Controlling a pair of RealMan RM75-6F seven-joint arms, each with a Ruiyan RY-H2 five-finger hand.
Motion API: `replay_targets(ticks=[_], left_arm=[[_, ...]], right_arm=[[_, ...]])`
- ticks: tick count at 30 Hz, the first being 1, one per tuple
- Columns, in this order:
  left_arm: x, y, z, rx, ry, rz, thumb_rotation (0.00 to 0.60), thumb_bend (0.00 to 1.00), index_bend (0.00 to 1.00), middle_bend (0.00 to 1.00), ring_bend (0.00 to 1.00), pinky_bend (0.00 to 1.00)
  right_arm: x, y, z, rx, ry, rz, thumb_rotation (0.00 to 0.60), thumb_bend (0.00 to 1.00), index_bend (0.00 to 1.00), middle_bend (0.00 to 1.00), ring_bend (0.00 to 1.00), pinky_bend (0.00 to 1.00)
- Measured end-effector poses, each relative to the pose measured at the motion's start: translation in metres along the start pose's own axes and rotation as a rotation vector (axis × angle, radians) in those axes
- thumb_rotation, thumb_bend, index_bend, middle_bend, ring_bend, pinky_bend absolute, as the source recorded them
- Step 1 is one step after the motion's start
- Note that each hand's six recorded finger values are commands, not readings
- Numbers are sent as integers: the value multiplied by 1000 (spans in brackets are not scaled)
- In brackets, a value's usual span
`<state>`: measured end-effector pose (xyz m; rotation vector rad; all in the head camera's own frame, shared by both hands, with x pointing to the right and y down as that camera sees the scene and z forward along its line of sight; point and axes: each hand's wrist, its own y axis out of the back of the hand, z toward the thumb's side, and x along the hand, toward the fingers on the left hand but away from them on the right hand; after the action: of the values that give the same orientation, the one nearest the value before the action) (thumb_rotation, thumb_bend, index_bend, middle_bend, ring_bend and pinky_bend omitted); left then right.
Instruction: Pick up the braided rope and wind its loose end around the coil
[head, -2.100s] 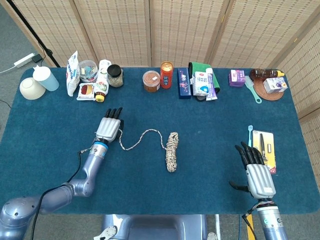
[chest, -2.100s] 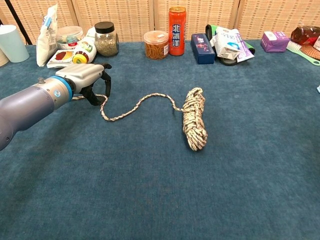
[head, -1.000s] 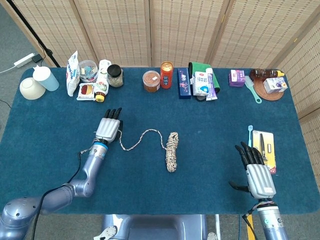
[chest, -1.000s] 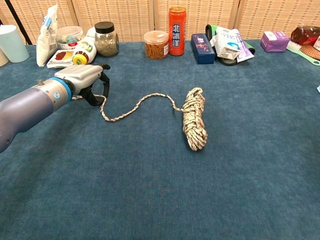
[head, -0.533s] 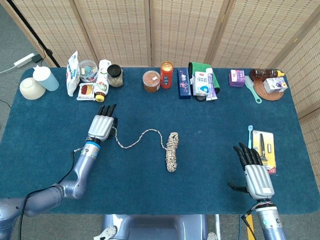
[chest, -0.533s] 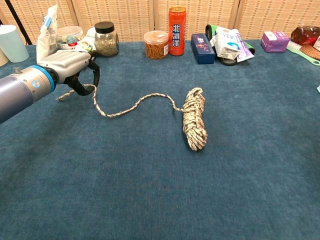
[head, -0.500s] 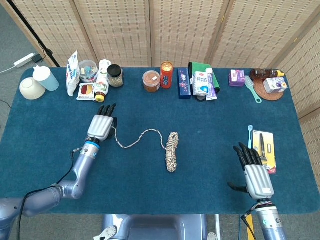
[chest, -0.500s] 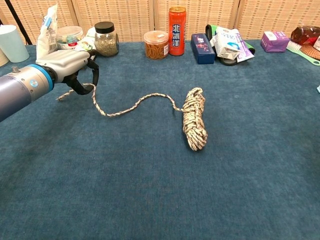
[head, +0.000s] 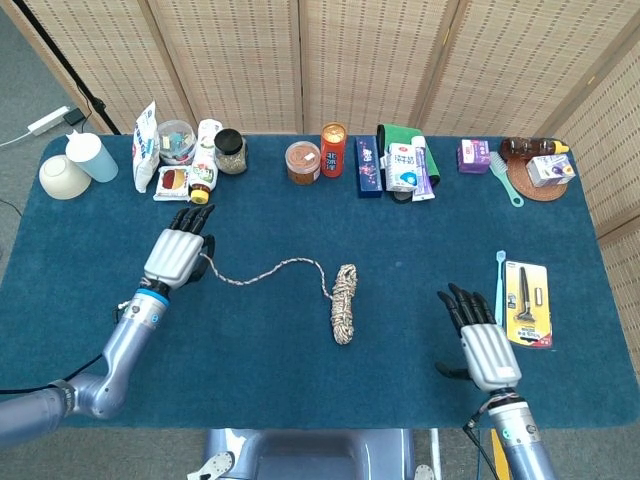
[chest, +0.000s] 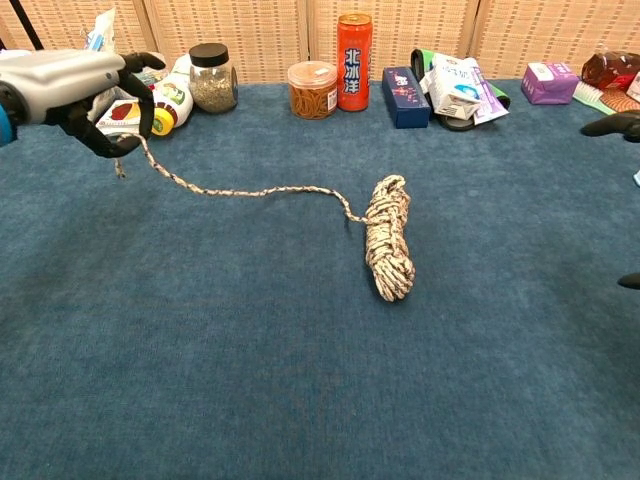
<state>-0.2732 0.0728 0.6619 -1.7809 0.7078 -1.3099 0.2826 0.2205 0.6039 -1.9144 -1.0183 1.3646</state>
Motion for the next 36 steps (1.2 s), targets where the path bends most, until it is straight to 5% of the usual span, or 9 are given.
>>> replay_targets(ticks=[13,23,36], left_arm=[[-61,67,-22,53,-47,120,600,434,598,0,0,0],[-75,104,-23,37,-63,209,600,434,597,0,0,0],[-73,107,-17,11,-71,220,600,434,598,0,0,0]], right_arm=[[-62,-18,81,55,170,46,600,0,0,0,0,0],[-86,-41,122,-26,106,58,600,0,0,0,0,0],[-104,-75,157,10,-6,-13,600,0,0,0,0,0]])
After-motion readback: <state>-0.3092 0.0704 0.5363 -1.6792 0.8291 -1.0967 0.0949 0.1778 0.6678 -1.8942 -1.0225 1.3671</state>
